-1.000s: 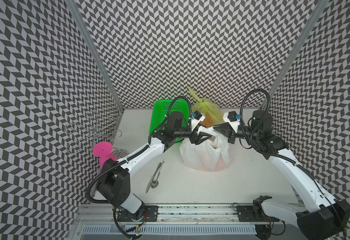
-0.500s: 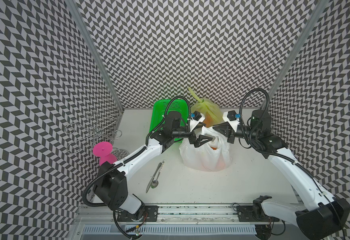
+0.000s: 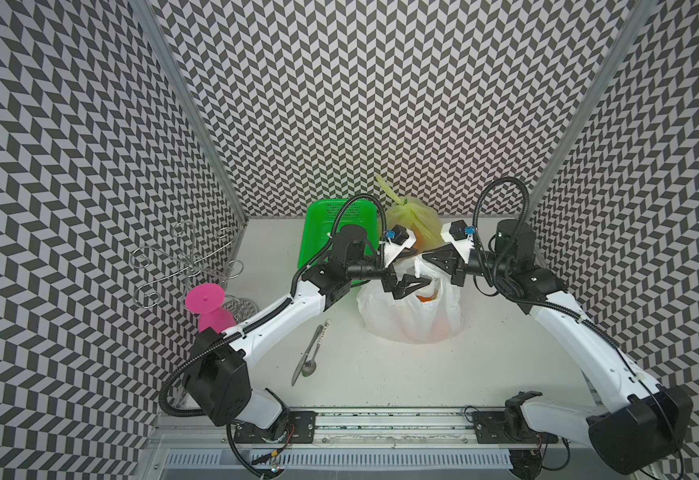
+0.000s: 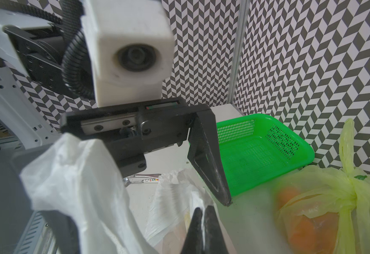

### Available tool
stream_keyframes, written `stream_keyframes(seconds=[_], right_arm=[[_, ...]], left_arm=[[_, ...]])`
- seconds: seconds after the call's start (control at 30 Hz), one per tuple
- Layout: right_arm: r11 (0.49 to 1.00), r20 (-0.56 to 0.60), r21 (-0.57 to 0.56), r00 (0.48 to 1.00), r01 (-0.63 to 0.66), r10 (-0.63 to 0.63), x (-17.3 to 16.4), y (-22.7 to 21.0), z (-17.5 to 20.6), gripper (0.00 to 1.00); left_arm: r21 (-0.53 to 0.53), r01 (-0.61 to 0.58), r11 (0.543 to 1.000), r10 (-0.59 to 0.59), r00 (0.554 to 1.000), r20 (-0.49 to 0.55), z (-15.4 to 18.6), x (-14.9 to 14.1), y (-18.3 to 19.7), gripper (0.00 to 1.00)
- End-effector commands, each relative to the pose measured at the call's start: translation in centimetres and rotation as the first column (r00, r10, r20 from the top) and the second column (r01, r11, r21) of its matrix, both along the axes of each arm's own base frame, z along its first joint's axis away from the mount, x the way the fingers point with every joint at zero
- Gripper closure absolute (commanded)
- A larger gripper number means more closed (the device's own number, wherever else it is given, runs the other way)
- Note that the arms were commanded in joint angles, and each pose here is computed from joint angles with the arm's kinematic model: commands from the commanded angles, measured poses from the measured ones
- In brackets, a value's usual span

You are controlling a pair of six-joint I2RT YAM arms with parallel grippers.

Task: Place the oranges into plastic bags & tie knots
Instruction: Tie the plastic bag at the center of the board.

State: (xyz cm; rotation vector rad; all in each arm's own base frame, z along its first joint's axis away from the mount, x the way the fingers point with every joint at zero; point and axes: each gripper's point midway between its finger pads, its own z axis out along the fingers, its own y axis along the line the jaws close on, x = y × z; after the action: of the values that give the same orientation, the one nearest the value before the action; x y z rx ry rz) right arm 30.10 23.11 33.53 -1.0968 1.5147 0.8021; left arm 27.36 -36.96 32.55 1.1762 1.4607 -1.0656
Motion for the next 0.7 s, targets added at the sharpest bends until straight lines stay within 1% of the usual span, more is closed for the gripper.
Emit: stream_keyframes(seconds=[0.0, 0.23, 0.37, 0.53, 0.67], right_arm=[[1.0, 0.02, 0.011, 1.0, 0.005, -0.005, 0.6, 0.3, 0.5, 1.0], [1.0, 0.017, 0.0, 1.0, 0.009, -0.009, 0.9, 0.4, 0.0, 1.0], [1.0, 0.011, -0.003, 1.0, 0.009, -0.009, 1.1, 0.5, -0.1, 1.0], [1.0, 0.015, -0.009, 1.0, 0.017, -0.017, 1.4, 0.5, -0.2, 1.0], [1.0, 0.01, -0.014, 1.0, 0.018, -0.018, 1.6, 0.5, -0.4, 1.0]], left_arm=[[-0.009, -0.031, 0.999, 0.031, 0.996, 0.087, 2.2, -0.4, 0.3, 0.0], [-0.017, -0.059, 0.998, 0.06, 0.995, 0.081, 3.9, 0.0, -0.3, 0.0], [-0.007, -0.064, 0.998, 0.065, 0.995, 0.078, 4.2, -0.1, -0.7, 0.0], [0.002, -0.055, 0.999, 0.054, 0.992, 0.112, 4.0, -1.1, -0.8, 0.0], [-0.011, -0.068, 0.998, 0.069, 0.991, 0.113, 5.0, -1.4, -0.8, 0.0]])
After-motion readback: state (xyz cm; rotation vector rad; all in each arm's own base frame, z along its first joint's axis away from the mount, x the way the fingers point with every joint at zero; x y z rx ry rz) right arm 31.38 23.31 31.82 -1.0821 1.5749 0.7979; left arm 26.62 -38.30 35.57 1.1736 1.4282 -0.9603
